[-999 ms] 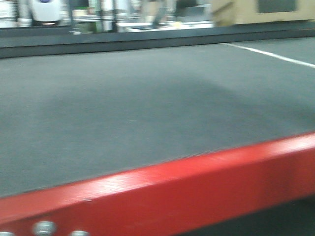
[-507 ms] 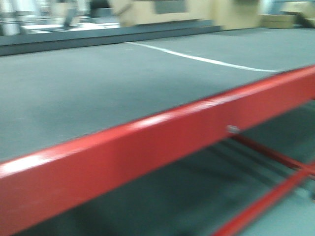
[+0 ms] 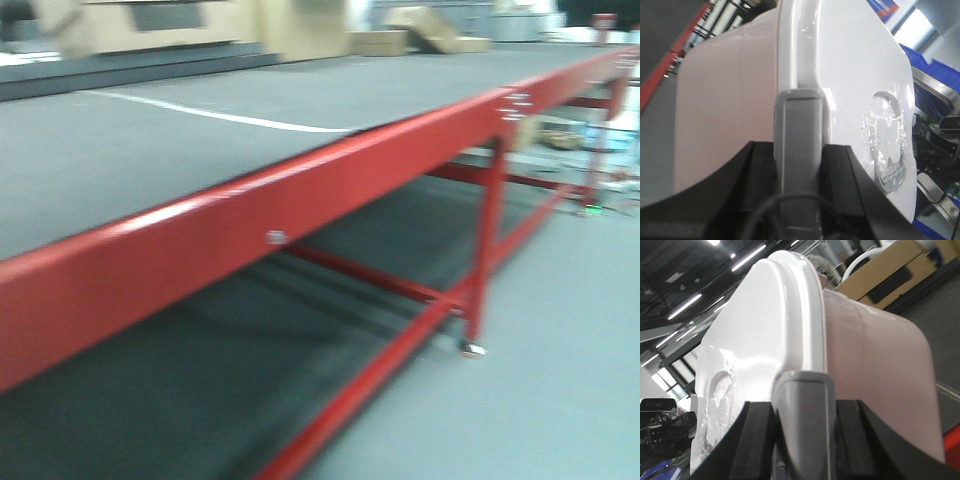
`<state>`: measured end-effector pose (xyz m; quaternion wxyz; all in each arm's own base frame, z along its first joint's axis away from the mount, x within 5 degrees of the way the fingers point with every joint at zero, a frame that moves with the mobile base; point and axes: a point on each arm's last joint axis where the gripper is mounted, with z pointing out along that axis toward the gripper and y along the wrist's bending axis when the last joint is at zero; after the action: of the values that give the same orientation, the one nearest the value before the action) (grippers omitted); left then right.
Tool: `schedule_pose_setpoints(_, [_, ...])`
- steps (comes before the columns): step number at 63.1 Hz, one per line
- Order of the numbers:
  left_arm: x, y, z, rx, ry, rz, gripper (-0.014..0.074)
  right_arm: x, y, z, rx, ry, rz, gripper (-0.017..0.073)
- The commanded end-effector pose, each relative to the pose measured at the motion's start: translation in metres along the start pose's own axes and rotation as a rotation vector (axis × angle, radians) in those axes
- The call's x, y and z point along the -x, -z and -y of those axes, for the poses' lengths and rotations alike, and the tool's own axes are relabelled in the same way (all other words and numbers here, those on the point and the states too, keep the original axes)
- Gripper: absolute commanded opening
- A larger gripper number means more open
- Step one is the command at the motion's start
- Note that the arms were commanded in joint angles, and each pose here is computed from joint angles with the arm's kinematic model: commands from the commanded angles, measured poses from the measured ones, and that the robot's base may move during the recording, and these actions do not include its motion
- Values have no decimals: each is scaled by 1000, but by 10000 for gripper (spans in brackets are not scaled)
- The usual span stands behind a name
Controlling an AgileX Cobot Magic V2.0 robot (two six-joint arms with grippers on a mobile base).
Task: Grab white bin and place on right shelf
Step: 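Hold the pink bin with both grippers while driving away from the table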
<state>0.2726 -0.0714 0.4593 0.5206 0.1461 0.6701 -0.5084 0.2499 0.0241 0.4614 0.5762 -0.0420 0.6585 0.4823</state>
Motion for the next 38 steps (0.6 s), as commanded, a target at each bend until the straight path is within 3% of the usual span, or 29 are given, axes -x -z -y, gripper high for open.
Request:
schedule_pose_setpoints(1, [-8, 5, 57, -350, -74, -122, -126, -9, 6, -54, 331, 47, -127, 57])
schedule_pose_setpoints(38, [-8, 4, 55, -346, -72, -123, -126, -9, 9, -59, 336, 59, -122, 57])
